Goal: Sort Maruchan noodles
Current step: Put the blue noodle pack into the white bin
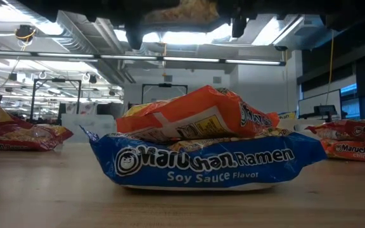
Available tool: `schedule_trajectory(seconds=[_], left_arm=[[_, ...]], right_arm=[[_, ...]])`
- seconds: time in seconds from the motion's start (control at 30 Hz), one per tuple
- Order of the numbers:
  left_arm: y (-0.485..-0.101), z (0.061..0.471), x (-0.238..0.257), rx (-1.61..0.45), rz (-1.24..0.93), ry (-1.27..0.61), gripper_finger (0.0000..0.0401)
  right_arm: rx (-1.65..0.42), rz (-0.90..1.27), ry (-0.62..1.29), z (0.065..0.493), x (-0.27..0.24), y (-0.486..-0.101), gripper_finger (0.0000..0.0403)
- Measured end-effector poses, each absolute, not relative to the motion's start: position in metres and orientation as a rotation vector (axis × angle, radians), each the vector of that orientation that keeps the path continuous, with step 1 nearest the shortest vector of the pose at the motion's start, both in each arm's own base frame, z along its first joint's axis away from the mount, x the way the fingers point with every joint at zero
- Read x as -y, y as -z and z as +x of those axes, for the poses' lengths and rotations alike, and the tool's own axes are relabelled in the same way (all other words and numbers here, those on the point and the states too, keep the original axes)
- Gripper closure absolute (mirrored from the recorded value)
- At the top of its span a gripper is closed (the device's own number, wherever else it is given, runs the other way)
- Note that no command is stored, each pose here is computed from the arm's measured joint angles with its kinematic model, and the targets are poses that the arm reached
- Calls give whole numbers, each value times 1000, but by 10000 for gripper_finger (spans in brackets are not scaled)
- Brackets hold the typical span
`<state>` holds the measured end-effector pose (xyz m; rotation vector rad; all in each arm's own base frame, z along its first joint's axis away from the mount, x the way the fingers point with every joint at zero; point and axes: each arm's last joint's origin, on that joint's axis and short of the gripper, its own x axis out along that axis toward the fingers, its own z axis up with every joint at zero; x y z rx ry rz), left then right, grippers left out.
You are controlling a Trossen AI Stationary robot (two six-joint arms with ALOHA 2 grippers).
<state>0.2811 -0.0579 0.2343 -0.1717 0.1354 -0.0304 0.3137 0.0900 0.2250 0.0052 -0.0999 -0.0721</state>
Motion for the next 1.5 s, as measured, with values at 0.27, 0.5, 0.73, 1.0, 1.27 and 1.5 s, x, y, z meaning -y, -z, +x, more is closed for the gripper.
schedule_trajectory(seconds=[0.27, 0.5, 0.73, 1.0, 1.27, 1.5], left_arm=[[-233, 277, 57, -187, -126, 23, 261], [-230, 252, 55, -407, 29, -26, 262], [-212, 253, 69, -502, 175, -27, 262], [-207, 258, 70, -499, 175, -44, 263], [-209, 258, 70, -481, 172, -44, 263], [-210, 259, 71, -469, 168, -42, 263]], right_arm=[[22, -12, 134, 312, -88, -224, 252], [-213, 7, 104, 288, -95, -226, 143], [-222, 38, 19, 295, -102, -240, 97], [-434, -103, 83, 347, -110, -259, 91], [-651, -103, 104, 396, -102, -278, 91], [-783, -56, 79, 413, -92, -260, 103]])
